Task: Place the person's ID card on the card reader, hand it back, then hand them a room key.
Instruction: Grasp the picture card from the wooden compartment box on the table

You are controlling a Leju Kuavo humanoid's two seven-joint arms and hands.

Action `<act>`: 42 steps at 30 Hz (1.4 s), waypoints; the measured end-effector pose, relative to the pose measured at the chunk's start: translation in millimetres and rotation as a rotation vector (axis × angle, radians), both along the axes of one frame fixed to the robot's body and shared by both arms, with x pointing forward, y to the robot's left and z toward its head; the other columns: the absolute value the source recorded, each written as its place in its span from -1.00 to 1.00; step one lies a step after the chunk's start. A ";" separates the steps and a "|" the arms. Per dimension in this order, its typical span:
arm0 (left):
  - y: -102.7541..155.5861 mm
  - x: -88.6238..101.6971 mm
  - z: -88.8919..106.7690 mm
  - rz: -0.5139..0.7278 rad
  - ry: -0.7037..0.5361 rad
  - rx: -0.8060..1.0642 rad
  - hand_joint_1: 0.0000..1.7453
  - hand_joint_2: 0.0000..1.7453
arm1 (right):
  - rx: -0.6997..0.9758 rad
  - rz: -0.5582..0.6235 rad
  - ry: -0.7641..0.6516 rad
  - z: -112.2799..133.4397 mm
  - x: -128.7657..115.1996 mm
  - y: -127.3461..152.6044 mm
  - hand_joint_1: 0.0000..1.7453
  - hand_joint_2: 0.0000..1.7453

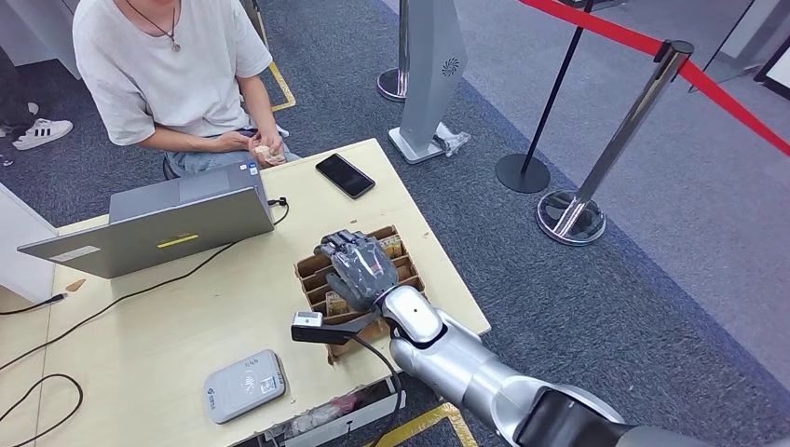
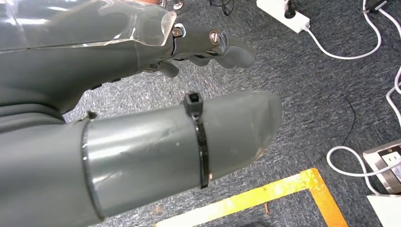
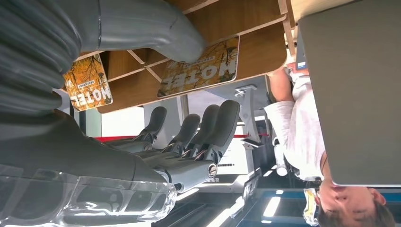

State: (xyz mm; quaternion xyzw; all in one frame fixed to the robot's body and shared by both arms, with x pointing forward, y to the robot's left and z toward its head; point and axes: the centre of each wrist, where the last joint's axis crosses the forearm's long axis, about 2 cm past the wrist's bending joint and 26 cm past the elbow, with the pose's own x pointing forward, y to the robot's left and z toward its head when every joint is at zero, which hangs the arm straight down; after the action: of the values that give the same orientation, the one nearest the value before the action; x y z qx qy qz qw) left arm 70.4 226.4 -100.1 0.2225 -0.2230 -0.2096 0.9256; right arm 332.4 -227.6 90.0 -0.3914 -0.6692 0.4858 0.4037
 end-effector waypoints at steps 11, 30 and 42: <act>0.0 0.0 0.0 -0.002 -0.001 0.002 -1.00 -1.00 | -0.003 -0.015 0.012 -4.5 0.0 -3.9 0.58 1.00; 0.0 0.2 0.1 -0.007 -0.001 0.003 -1.00 -1.00 | 0.016 -0.016 -0.007 -5.8 0.5 -6.8 1.00 1.00; -0.2 1.7 0.3 -0.025 -0.003 0.005 -1.00 -1.00 | 0.080 0.020 -0.203 41.3 12.7 -1.7 1.00 1.00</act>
State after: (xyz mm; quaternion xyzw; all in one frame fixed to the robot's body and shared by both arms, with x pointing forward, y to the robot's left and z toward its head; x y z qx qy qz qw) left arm 72.1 226.1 -99.8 0.2225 -0.2267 -0.2214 0.9220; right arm 345.2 -229.3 131.3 -0.4153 -0.7293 0.4207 0.3443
